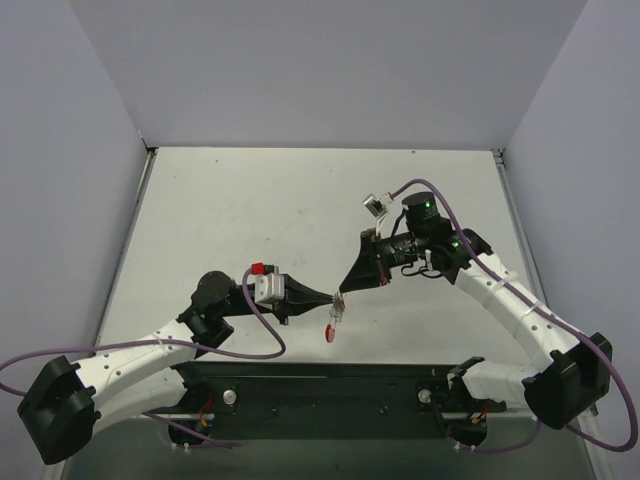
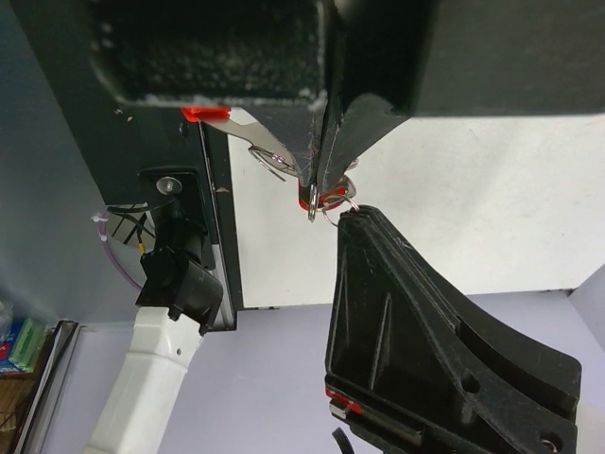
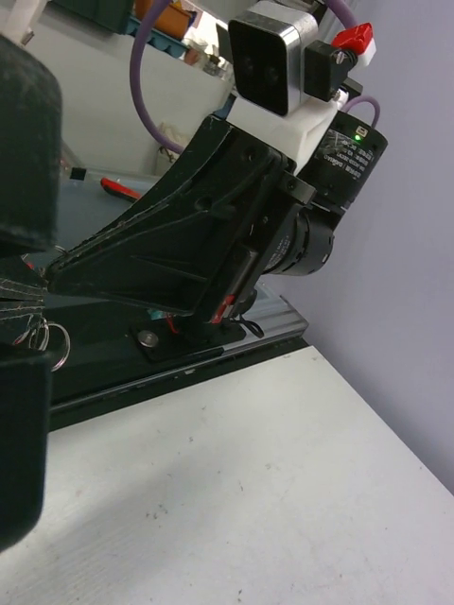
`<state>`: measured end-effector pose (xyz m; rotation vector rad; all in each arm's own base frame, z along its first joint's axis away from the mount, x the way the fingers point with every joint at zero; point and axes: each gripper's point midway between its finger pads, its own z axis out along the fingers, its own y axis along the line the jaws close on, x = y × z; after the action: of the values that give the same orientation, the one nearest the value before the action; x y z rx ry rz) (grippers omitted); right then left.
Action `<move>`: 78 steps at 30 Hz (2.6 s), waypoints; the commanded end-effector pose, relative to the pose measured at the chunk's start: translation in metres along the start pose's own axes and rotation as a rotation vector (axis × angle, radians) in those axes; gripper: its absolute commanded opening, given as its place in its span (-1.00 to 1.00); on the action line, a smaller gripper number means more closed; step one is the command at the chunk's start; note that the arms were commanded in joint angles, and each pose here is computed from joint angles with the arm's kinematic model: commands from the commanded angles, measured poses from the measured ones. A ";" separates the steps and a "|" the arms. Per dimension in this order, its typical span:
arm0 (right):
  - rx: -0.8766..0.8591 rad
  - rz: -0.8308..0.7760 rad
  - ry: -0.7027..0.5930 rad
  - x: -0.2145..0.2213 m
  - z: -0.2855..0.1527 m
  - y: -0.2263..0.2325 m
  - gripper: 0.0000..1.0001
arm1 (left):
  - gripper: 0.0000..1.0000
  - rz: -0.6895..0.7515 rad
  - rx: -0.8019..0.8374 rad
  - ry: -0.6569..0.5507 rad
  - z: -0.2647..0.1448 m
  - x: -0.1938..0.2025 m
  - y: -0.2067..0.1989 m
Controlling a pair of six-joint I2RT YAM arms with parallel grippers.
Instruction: Put the keys on the keyring
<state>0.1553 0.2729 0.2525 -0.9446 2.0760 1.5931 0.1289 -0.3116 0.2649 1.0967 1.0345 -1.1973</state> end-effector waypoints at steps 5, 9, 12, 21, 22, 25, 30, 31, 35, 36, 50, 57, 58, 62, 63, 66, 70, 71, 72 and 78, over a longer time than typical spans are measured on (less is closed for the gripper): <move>-0.105 -0.068 0.013 -0.002 -0.002 0.025 -1.00 | -1.00 0.127 -0.011 -0.120 0.008 -0.043 0.006; -0.130 -0.066 0.020 0.000 -0.003 0.029 -1.00 | -1.00 0.135 -0.027 -0.121 0.007 -0.042 0.008; -0.142 -0.062 0.026 0.001 -0.002 0.030 -1.00 | -1.00 0.149 -0.028 -0.137 0.006 -0.045 0.007; -0.166 -0.059 0.032 0.003 -0.002 0.033 -1.00 | -1.00 0.192 0.000 -0.184 0.006 -0.044 -0.003; -0.172 -0.063 0.031 0.002 -0.003 0.034 -1.00 | -1.00 0.223 0.005 -0.182 0.006 -0.043 -0.003; -0.184 -0.062 0.030 0.001 -0.003 0.036 -1.00 | -1.00 0.242 0.005 -0.182 0.008 -0.043 -0.005; -0.191 -0.061 0.028 0.001 -0.003 0.038 -1.00 | -1.00 0.246 0.008 -0.175 0.010 -0.040 -0.004; -0.194 -0.064 0.026 0.001 -0.003 0.039 -1.00 | -1.00 0.243 0.014 -0.172 0.011 -0.039 -0.005; -0.212 -0.071 0.020 -0.001 -0.004 0.042 -1.00 | -1.00 0.242 0.017 -0.178 0.011 -0.038 -0.007; -0.218 -0.076 0.020 -0.001 -0.005 0.044 -1.00 | -1.00 0.242 0.016 -0.180 0.011 -0.038 -0.007; -0.243 -0.078 0.019 0.001 -0.008 0.052 -1.00 | -1.00 0.268 -0.071 -0.173 0.002 -0.032 0.003; -0.246 -0.082 0.017 0.001 -0.009 0.055 -1.00 | -1.00 0.285 -0.130 -0.160 -0.004 -0.033 0.011; -0.244 -0.085 0.015 0.000 -0.009 0.055 -1.00 | -1.00 0.287 -0.136 -0.151 -0.004 -0.034 0.012; -0.235 -0.082 0.011 -0.001 -0.009 0.054 -1.00 | -1.00 0.281 -0.140 -0.109 -0.002 -0.028 0.015; -0.234 -0.084 0.010 -0.002 -0.008 0.054 -1.00 | -1.00 0.281 -0.145 -0.109 -0.002 -0.028 0.016; -0.228 -0.080 0.010 -0.003 -0.007 0.053 -1.00 | -1.00 0.276 -0.159 -0.068 0.000 -0.024 0.021; -0.216 -0.077 0.009 -0.005 -0.004 0.051 -1.00 | -1.00 0.282 -0.179 0.022 0.005 -0.015 0.026; -0.213 -0.072 0.009 -0.005 -0.003 0.051 -1.00 | -1.00 0.282 -0.181 0.036 0.006 -0.015 0.026; -0.212 -0.067 0.011 -0.006 -0.002 0.050 -1.00 | -1.00 0.292 -0.199 0.043 0.006 -0.014 0.029; -0.190 -0.053 0.005 -0.009 0.000 0.046 -1.00 | -1.00 0.293 -0.275 0.092 0.007 -0.016 0.039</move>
<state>0.1349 0.2784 0.2774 -1.0089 1.9782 1.7534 0.1468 -0.3176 0.2699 1.1041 0.9849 -0.8670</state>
